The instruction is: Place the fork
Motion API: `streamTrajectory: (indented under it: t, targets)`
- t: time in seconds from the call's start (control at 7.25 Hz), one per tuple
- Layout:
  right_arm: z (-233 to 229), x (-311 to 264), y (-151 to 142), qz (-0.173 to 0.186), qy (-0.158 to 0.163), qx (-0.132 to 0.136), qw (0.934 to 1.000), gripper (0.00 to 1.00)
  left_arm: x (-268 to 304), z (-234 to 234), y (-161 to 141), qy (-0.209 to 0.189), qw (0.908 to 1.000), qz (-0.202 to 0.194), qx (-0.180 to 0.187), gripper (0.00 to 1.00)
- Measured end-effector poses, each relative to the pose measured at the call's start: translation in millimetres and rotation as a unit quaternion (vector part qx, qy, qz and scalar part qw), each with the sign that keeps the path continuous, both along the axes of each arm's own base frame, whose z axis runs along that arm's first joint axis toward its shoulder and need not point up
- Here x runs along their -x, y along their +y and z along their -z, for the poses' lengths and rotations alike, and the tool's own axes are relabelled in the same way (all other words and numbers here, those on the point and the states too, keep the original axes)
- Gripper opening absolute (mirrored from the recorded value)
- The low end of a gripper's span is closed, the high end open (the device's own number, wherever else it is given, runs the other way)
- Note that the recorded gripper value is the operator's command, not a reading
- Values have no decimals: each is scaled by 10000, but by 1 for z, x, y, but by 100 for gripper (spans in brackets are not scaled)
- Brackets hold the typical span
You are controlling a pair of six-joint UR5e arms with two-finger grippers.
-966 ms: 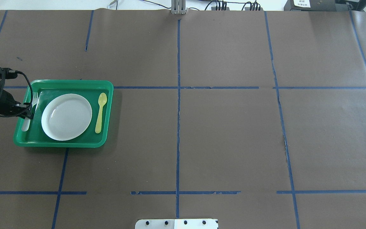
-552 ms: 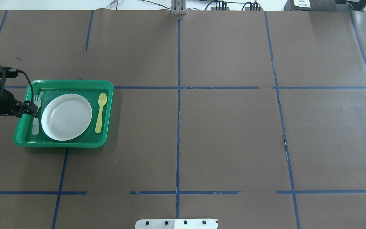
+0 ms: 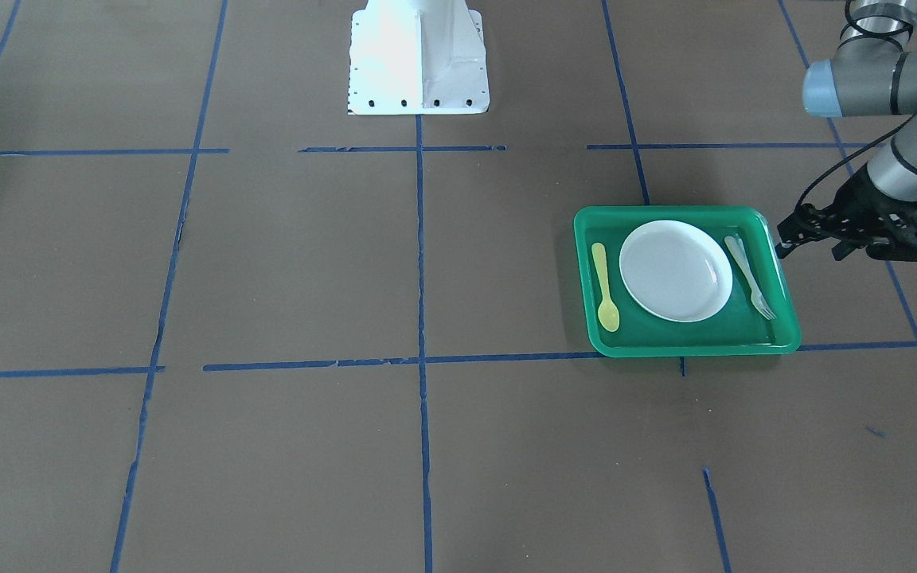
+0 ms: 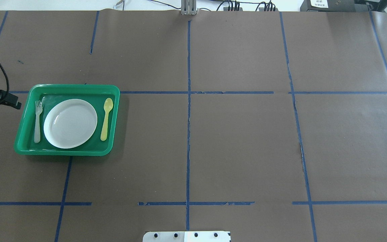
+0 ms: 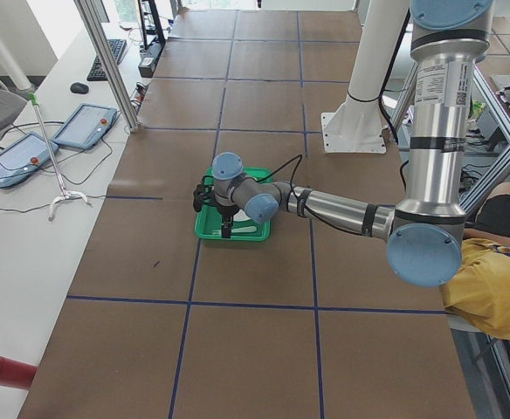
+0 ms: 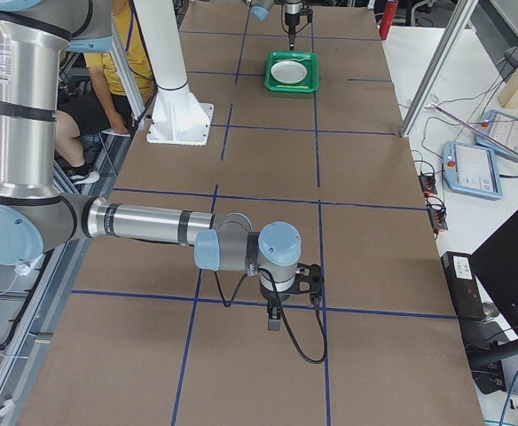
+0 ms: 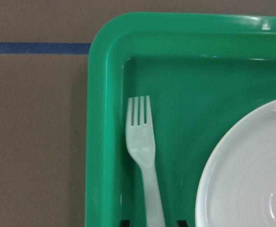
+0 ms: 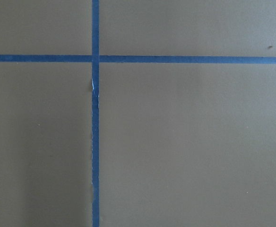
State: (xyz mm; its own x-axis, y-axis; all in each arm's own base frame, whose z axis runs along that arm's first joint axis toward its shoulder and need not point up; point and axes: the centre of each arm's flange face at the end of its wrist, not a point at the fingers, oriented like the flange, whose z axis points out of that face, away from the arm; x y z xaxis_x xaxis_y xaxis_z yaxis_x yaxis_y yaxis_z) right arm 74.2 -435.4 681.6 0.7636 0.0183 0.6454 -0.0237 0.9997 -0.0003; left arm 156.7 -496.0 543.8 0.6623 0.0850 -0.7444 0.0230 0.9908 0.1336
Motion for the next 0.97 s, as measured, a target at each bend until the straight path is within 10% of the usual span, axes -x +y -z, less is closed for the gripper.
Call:
streamTrajectory:
  t: [0.55, 0.97]
  targets:
    - [0, 0, 0, 2, -3, -2, 10000, 100, 210, -51, 1, -754, 9957, -260, -462, 100]
    - [0, 0, 0, 1, 0, -1, 10000, 100, 239, -68, 18, -746, 9968, -219, -173, 100]
